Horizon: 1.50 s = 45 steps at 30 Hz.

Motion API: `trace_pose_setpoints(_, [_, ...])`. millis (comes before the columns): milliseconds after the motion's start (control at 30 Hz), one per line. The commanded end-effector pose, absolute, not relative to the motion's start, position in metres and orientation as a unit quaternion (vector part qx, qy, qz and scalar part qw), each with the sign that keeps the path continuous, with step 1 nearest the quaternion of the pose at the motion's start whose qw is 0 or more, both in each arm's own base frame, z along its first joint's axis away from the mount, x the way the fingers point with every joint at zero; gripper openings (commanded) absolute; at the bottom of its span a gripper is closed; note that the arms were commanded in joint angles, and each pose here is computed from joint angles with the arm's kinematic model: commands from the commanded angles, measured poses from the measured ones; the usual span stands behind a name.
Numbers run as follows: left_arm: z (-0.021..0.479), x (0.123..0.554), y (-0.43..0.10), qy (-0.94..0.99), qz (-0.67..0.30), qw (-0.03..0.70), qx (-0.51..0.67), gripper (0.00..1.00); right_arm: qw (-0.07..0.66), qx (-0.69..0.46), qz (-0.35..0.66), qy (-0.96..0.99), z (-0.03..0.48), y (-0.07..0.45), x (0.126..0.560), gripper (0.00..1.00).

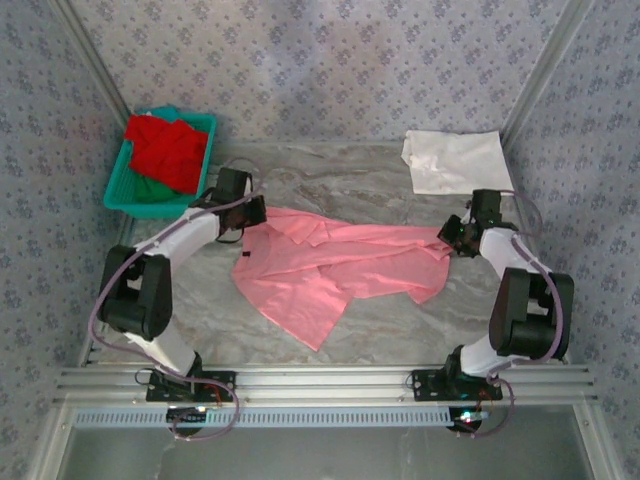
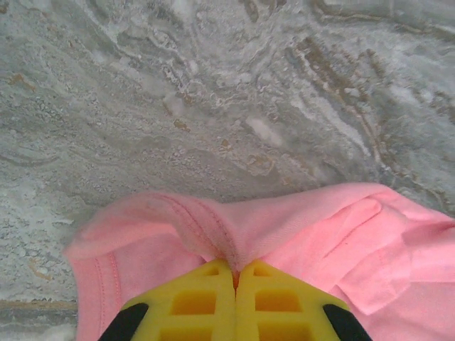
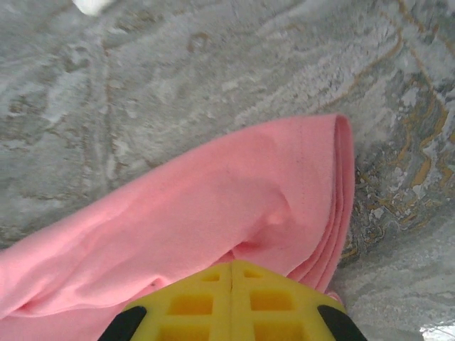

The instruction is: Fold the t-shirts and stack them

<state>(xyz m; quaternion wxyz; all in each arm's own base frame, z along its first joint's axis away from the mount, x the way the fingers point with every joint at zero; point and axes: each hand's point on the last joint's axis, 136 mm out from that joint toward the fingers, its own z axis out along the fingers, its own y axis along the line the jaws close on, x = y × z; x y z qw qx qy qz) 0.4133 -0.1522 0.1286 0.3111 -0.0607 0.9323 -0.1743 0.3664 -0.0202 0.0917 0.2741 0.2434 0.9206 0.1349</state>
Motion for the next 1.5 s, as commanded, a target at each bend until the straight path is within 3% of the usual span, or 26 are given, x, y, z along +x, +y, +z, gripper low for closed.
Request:
trace_pose_setpoints(0, [0.175, 0.415, -0.153, 0.907, -0.215, 0.357, -0.066, 0.00, 0.302, 0.232, 0.137, 0.915, 0.114, -0.018, 0.361, 0.00])
trace_pose_setpoints(200, [0.198, 0.406, -0.144, 0.895, -0.223, 0.380, -0.073, 0.00, 0.311, 0.243, 0.123, 0.910, 0.122, -0.026, 0.350, 0.02])
trace_pose_setpoints(267, [0.199, 0.403, -0.143, 0.895, -0.223, 0.381, -0.073, 0.00, 0.299, 0.247, 0.132, 0.912, 0.115, -0.026, 0.351, 0.23])
trace_pose_setpoints(367, [0.196, 0.401, -0.143, 0.896, -0.222, 0.377, -0.072, 0.00, 0.269, 0.240, 0.149, 0.921, 0.102, -0.015, 0.354, 0.36])
trace_pose_setpoints(533, [0.188, 0.401, -0.140, 0.900, -0.215, 0.372, -0.074, 0.00, 0.245, 0.235, 0.160, 0.927, 0.080, -0.005, 0.361, 0.40])
trace_pose_setpoints(867, [0.170, 0.402, -0.138, 0.909, -0.201, 0.357, -0.074, 0.00, 0.220, 0.210, 0.162, 0.939, 0.051, 0.015, 0.382, 0.34])
trace_pose_setpoints(1200, [0.191, 0.398, -0.131, 0.898, -0.208, 0.378, -0.081, 0.00, 0.269, 0.192, 0.148, 0.932, 0.085, 0.015, 0.388, 0.01])
trace_pose_setpoints(1467, [0.217, 0.385, -0.110, 0.883, -0.212, 0.407, -0.099, 0.00, 0.317, 0.186, 0.132, 0.921, 0.125, 0.006, 0.374, 0.00])
